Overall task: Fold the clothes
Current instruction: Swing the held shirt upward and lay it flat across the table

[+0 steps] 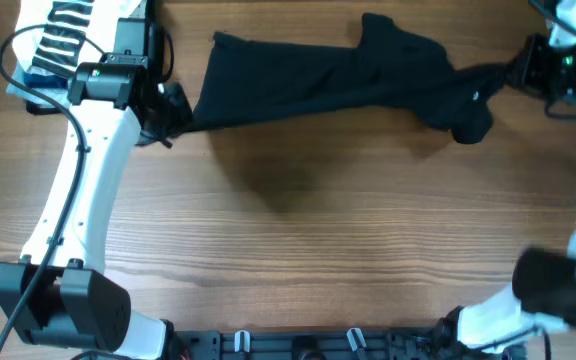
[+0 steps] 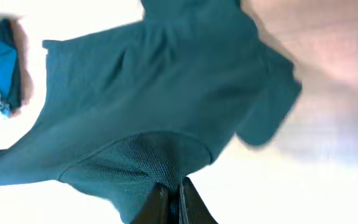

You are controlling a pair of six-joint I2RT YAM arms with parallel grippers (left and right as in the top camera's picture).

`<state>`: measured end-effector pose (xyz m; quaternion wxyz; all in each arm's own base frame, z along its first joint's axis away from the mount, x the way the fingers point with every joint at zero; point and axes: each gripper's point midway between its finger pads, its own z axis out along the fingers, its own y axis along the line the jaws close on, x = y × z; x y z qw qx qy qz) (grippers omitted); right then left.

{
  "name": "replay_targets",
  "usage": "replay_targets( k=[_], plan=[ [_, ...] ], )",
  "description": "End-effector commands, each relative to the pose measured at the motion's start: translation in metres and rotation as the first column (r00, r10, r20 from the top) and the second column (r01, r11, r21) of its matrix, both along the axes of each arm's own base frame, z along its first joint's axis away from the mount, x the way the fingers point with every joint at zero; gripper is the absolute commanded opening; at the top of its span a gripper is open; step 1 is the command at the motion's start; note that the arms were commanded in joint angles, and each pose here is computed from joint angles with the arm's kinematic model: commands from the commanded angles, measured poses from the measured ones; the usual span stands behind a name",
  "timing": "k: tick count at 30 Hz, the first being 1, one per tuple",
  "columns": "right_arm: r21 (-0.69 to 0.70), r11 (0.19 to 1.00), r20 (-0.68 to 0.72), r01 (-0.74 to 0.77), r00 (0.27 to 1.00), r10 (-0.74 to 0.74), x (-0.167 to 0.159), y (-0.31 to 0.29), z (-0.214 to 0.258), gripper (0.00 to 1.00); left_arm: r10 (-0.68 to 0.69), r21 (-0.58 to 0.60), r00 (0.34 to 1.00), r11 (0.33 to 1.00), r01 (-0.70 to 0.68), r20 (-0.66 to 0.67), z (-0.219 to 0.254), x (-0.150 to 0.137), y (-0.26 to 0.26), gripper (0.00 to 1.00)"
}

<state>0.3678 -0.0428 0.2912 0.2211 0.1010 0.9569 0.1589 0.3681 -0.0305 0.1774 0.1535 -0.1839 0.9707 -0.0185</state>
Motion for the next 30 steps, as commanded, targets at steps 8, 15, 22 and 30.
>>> replay_targets(
  k=[8,15,22,30],
  plan=[
    [0.031,0.981,-0.339,0.190,0.926,-0.169,-0.126,0.022,-0.150,0.04,0.030,-0.019,0.946,0.999,-0.038,-0.322,-0.049,-0.084,0.004,0.04],
    [0.015,0.969,-0.380,0.246,0.898,-0.222,-0.134,0.020,-0.188,0.04,0.022,-0.045,0.957,0.998,-0.037,-0.290,-0.089,-0.079,-0.001,0.04],
    [-0.051,0.958,-0.196,0.282,0.938,-0.286,-0.090,-0.005,-0.185,0.04,0.018,-0.082,1.000,0.997,-0.018,-0.001,-0.095,-0.004,-0.008,0.04],
    [-0.054,0.960,-0.159,0.276,0.946,-0.281,-0.053,-0.016,-0.212,0.04,0.018,-0.098,0.987,0.995,-0.002,0.162,-0.091,0.042,-0.012,0.04]
  ],
)
